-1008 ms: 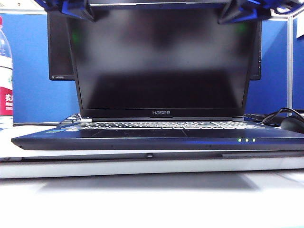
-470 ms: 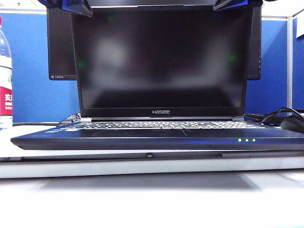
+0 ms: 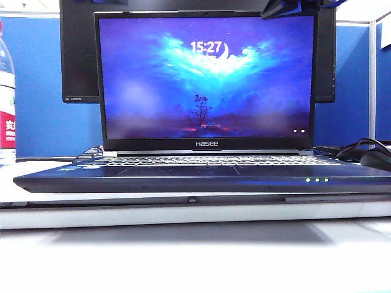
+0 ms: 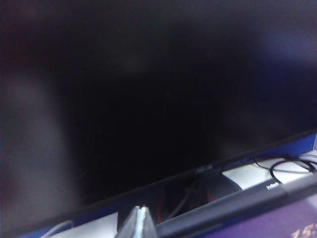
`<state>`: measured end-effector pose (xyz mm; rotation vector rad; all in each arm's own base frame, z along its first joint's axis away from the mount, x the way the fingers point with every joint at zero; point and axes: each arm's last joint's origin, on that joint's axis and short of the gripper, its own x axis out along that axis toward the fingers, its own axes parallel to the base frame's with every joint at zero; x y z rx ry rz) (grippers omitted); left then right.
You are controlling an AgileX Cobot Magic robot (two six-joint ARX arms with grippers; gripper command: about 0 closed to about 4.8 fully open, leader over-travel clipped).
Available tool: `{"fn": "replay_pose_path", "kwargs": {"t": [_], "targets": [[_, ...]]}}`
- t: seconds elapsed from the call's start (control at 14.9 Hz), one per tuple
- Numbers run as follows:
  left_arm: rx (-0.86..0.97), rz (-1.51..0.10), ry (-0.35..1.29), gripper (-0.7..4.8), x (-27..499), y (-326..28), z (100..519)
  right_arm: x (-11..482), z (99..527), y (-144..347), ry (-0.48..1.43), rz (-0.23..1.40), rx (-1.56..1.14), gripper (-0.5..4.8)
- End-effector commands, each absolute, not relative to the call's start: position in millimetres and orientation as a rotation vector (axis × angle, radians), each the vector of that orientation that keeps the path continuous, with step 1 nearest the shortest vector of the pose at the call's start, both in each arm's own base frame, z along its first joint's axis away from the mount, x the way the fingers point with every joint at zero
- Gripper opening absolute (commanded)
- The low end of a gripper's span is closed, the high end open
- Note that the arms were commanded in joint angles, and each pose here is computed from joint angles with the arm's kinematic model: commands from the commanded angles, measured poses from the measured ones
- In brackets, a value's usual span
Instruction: Open the lid of the black laptop.
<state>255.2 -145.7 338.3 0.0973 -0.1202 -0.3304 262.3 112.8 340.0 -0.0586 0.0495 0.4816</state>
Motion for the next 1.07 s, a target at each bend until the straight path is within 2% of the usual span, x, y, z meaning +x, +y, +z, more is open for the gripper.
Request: {"fn": "replay_pose_path", "kwargs": {"t": [0.07, 0.47, 1.07], "targets": [[0.088, -0.334, -0.152, -0.05, 255, -145, 344, 264, 352, 111, -0.016, 0.451, -0.060, -0.06], [0.088, -0.330, -0.151, -0.05, 253, -144, 346, 285, 334, 102, 0.041, 0.401, -0.067, -0.06], [0.089, -0.338, -0.093, -0.05, 251, -144, 342, 307, 344, 99, -0.006, 0.388, -0.061, -0.06]]}}
